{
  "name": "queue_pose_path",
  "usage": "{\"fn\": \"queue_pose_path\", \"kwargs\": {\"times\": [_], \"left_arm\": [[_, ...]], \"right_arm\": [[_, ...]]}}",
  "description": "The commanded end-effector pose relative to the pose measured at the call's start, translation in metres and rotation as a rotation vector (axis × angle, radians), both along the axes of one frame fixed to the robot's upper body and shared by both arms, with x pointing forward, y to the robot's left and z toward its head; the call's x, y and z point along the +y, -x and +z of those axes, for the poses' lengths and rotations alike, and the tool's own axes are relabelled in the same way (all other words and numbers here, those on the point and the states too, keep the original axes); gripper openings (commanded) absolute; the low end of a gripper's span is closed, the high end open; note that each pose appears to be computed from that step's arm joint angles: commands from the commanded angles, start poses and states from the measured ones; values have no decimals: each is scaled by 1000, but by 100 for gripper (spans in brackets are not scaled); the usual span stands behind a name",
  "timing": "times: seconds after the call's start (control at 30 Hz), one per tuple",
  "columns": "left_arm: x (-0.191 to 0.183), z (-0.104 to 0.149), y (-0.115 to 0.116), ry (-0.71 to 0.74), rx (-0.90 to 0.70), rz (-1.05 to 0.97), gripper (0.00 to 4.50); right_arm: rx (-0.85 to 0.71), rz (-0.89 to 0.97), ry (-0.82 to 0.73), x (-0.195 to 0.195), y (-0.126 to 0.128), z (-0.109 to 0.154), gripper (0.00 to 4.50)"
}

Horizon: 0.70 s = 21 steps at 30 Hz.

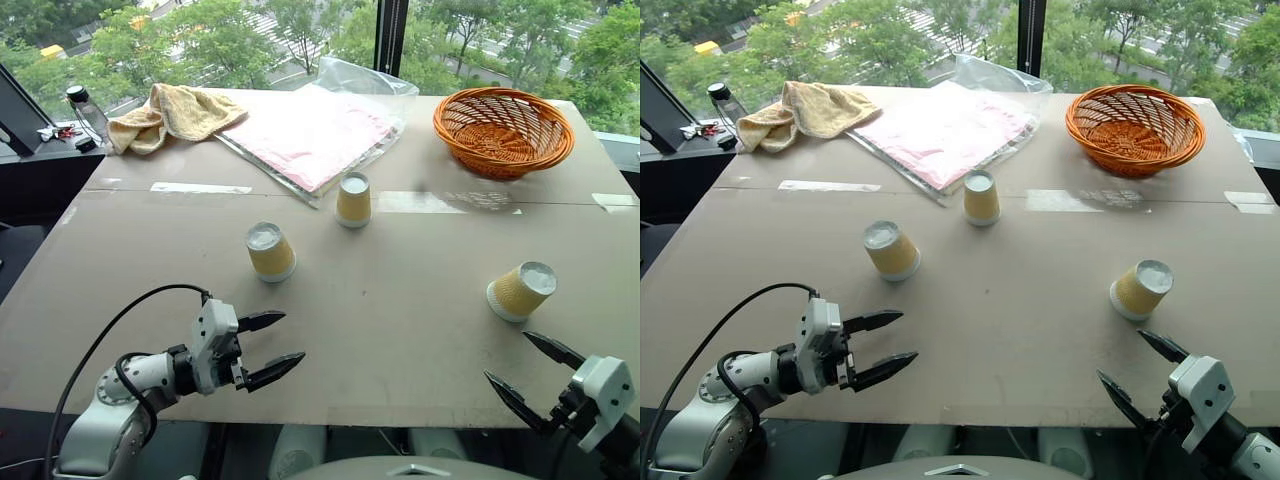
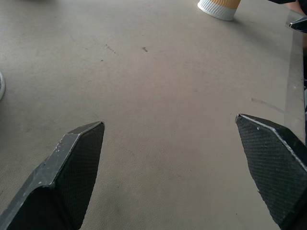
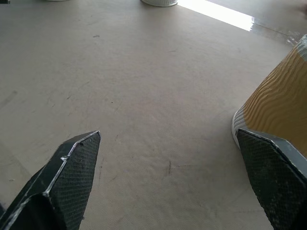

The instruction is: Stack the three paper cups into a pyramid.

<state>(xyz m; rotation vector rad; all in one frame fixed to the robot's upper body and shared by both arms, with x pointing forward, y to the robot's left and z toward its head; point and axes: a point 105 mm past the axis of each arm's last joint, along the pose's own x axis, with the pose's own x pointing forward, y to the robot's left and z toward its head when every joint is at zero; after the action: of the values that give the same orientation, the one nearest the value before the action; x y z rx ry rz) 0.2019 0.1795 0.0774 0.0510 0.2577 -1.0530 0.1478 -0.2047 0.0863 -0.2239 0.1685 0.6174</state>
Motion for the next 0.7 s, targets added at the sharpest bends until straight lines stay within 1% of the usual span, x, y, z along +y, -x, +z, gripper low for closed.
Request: {"fn": "queue_pose_path", "kwargs": {"times": [0.03,0.1,0.13,0.23,0.33,0.43,0.5,0.57,0.7], "left_arm": [[8,13,-15,61,-63,92,450],[25,21,-31,127,-97,250,450],[32,22,-35,144,-101,304,450],[42,22,-37,147,-104,366,450],[59,29,-47,121,-142,443,450],[61,38,-58,90,-175,442,450],[63,47,-71,85,-200,441,450],[60,55,-81,71,-226,411,450],[53,62,-95,39,-250,320,450]], "right_arm": [[-85,77,-32,22,-9,14,447],[-162,194,-85,52,-13,34,447],[-188,241,-103,62,-13,42,447],[-213,321,-125,77,-11,52,447],[-238,412,-136,90,-7,63,447],[-243,431,-138,93,-7,67,447],[-242,435,-140,94,-7,69,447],[-240,440,-142,94,-5,71,447],[-235,448,-140,94,-2,73,447]]}}
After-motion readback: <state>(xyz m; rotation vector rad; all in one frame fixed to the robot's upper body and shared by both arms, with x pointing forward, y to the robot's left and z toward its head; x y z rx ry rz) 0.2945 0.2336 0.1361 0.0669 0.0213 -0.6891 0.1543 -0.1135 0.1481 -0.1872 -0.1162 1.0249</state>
